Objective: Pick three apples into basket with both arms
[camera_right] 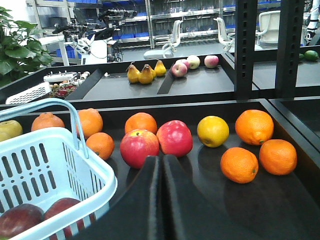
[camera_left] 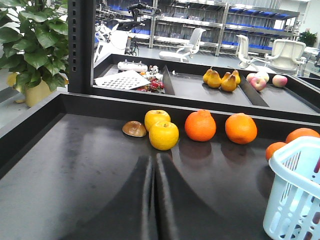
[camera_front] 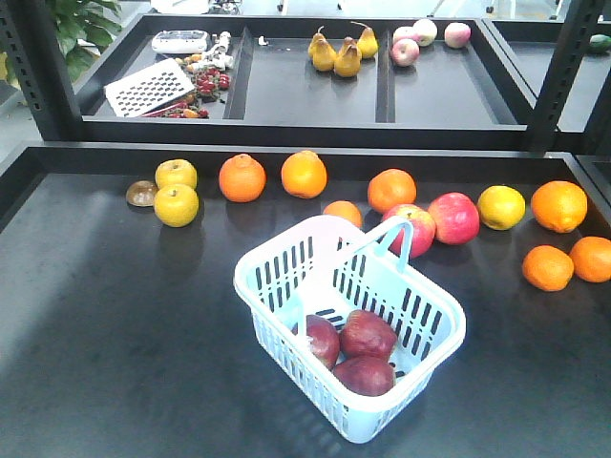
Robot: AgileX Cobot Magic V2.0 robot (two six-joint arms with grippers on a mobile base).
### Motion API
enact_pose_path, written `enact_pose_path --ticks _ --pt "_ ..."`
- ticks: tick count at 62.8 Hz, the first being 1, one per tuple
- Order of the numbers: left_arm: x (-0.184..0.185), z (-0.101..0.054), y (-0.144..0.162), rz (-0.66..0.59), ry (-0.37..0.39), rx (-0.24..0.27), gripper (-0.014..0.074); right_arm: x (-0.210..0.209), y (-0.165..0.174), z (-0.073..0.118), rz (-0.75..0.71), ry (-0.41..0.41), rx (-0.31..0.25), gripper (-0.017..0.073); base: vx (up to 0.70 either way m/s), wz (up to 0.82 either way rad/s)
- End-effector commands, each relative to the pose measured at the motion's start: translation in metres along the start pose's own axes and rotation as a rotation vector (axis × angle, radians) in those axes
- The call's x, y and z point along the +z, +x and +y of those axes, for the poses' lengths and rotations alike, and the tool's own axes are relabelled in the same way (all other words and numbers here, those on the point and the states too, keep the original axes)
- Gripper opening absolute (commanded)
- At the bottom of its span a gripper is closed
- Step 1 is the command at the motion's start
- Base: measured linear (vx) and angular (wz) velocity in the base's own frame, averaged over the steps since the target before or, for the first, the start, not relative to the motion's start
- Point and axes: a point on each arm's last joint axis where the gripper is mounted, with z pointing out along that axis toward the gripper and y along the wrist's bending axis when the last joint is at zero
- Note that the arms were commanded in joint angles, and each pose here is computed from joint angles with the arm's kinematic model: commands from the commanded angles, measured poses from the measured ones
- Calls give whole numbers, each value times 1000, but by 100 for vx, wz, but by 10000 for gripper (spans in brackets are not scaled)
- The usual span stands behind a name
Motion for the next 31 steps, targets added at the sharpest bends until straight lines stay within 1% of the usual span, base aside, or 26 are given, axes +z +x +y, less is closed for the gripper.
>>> enact_pose_path --ticks 1,31 --pt "-1 -1 -4 -72 17 1 -6 -1 -3 0 -78 -2 -16 -4 0 0" --pt "-1 -1 -4 -72 17 1 -6 -1 -3 0 -77 -1 -16 -4 0 0"
